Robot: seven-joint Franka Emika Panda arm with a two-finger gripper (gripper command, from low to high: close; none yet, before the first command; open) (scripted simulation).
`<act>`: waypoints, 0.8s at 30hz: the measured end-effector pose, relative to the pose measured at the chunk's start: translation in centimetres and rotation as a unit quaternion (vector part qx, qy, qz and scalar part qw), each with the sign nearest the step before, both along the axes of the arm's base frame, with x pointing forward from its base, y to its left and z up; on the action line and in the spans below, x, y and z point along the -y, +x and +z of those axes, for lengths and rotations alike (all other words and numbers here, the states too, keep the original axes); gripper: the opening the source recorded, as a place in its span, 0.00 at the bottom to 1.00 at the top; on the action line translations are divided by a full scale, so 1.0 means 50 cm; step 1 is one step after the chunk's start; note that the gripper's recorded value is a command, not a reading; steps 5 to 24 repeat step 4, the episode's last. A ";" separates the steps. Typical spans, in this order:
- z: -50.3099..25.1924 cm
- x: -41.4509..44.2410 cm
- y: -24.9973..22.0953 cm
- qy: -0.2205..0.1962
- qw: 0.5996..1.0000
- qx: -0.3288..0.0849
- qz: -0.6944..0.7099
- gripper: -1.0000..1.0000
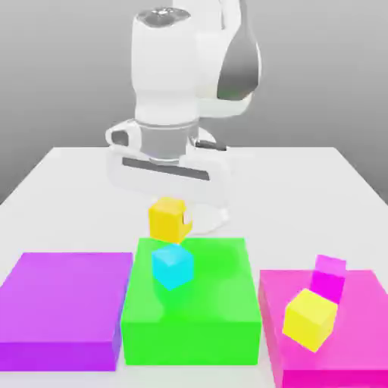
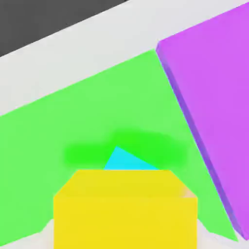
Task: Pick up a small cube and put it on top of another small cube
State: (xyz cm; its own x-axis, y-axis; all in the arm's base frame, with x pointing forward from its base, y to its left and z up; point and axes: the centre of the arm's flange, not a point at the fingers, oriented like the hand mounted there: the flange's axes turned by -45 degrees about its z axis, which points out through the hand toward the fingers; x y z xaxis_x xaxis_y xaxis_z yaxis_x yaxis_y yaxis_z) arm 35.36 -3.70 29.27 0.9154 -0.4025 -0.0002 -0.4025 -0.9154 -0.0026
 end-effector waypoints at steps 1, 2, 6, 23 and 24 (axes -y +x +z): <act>-0.017 0.000 -0.002 0.000 1.000 0.000 0.000 1.00; -0.017 0.000 -0.002 0.000 1.000 0.000 0.000 1.00; -0.017 0.000 -0.002 0.000 1.000 0.000 0.000 1.00; -0.017 0.000 -0.002 0.000 1.000 0.000 0.000 1.00; -0.017 0.000 -0.002 0.000 1.000 0.000 0.000 1.00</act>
